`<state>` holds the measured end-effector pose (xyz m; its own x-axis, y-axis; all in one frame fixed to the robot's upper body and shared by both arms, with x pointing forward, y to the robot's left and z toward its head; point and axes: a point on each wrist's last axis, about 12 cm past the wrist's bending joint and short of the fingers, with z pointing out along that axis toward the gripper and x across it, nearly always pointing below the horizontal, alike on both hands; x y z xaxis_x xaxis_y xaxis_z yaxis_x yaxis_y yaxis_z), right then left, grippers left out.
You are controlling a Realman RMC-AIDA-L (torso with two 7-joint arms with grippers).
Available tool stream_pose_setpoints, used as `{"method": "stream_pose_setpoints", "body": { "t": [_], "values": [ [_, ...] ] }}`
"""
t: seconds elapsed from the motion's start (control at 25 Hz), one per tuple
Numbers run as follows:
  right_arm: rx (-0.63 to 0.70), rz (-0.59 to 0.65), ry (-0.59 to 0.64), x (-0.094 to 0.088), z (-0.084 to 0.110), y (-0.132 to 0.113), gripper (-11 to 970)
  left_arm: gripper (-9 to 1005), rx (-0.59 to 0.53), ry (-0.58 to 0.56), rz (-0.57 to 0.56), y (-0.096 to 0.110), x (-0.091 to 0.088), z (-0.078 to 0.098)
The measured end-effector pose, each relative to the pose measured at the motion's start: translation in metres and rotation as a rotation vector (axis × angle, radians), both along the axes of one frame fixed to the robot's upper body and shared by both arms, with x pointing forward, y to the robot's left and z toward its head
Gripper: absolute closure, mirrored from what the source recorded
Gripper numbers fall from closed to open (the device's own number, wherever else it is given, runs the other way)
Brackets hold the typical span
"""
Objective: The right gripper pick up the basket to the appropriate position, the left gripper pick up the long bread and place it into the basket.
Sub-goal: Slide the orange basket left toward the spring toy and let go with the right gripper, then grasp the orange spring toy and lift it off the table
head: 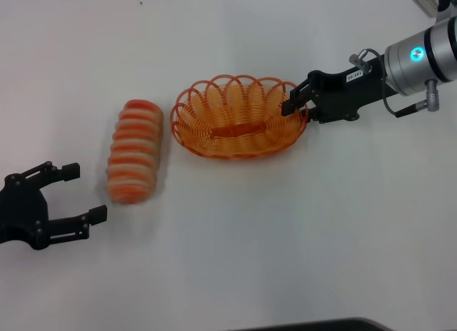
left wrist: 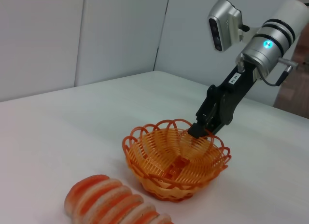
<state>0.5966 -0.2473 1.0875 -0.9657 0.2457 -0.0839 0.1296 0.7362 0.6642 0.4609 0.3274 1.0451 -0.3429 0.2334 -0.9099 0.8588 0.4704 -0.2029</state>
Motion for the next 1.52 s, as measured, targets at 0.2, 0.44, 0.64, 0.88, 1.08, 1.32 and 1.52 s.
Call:
{"method": "stream_pose_setpoints", "body": {
  "t": [0.2,0.44,0.64,0.88,1.08,1.32,1.52],
  "values": [
    [0.066,0.002,-0.049,-0.005,0.004,-0.006,658,63,-0.004,0.002,0.005,0.000,0.000,0.000],
    [0.213,-0.021,-0.241,-0.022,0.026,-0.037,396,64,-0.031,0.002,0.037,0.002,0.002,0.002],
    [0.246,0.031,-0.410,-0.034,0.039,-0.065,236,63,-0.059,0.000,0.046,-0.001,0.002,0.002],
    [0.199,0.328,-0.660,-0.048,0.042,-0.060,204,63,-0.102,0.003,0.037,-0.006,0.000,0.001],
    [0.103,0.601,-0.874,-0.068,0.020,-0.049,205,63,-0.156,0.006,0.050,-0.010,-0.002,0.001],
    [0.018,0.686,-1.060,-0.093,-0.003,-0.062,205,64,-0.179,0.027,0.077,-0.011,-0.006,-0.004],
    [-0.086,0.692,-1.187,-0.110,-0.018,-0.077,203,64,-0.176,0.047,0.067,-0.014,-0.009,-0.009]
  ]
}}
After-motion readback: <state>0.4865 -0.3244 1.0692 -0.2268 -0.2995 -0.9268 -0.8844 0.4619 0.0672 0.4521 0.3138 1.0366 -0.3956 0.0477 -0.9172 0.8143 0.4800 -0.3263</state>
